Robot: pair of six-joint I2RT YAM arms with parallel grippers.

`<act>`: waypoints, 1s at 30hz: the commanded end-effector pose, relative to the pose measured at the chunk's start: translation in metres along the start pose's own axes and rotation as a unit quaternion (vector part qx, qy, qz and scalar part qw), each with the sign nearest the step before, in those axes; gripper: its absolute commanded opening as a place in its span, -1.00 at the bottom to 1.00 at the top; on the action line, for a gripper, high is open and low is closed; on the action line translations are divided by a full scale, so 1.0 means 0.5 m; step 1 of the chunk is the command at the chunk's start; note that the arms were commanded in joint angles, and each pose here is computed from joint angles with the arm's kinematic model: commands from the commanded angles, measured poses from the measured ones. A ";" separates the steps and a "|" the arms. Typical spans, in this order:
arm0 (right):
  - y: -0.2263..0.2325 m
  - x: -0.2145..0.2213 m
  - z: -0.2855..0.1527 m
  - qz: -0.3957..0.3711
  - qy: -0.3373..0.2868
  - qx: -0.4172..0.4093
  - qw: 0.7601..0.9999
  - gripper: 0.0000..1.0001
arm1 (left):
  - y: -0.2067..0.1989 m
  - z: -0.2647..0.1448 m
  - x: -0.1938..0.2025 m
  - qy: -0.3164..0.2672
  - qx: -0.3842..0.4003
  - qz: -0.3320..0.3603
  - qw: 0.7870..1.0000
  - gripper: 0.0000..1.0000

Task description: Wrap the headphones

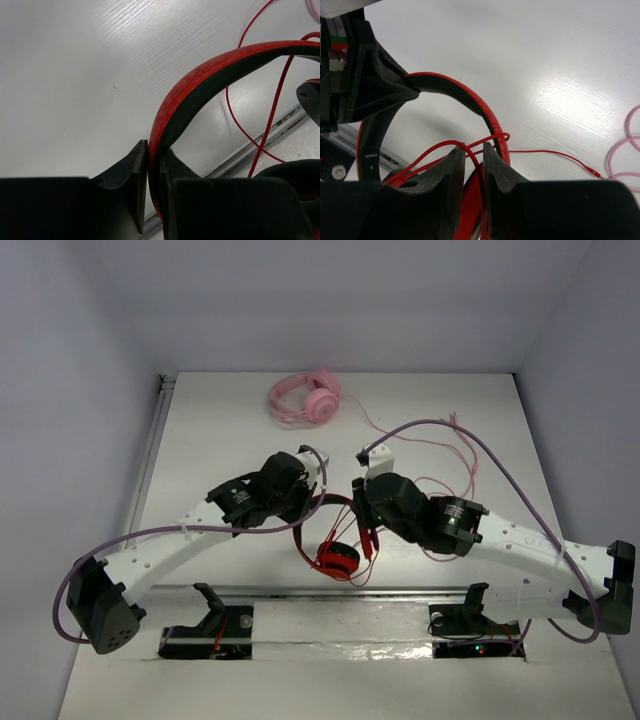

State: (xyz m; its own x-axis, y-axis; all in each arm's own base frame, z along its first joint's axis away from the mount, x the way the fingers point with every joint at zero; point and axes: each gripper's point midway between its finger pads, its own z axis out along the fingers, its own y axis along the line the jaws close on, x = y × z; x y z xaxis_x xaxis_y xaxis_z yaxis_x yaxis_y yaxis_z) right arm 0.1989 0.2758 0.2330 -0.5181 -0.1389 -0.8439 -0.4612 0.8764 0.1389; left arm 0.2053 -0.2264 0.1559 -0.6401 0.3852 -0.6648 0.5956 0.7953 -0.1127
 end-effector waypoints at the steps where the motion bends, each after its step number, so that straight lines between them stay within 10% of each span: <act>1: -0.020 -0.053 -0.013 0.015 -0.051 0.027 0.998 -0.47 | -0.040 -0.043 -0.077 -0.061 0.056 -0.005 0.997 -1.00; 30: -0.117 -0.061 -0.036 0.141 -0.145 0.115 0.973 0.08 | -0.026 -0.163 -0.196 -0.179 0.125 -0.037 0.975 -1.00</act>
State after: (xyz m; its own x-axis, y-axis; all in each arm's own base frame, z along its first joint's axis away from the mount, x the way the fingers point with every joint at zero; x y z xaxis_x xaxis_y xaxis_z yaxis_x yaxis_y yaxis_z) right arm 0.2232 0.2203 0.2568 -0.3897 0.1522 -0.9083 -0.1709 0.9572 0.2337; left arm 0.2185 -0.2229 0.2189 -0.6120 0.2194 -0.7598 0.6156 0.7353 -0.2836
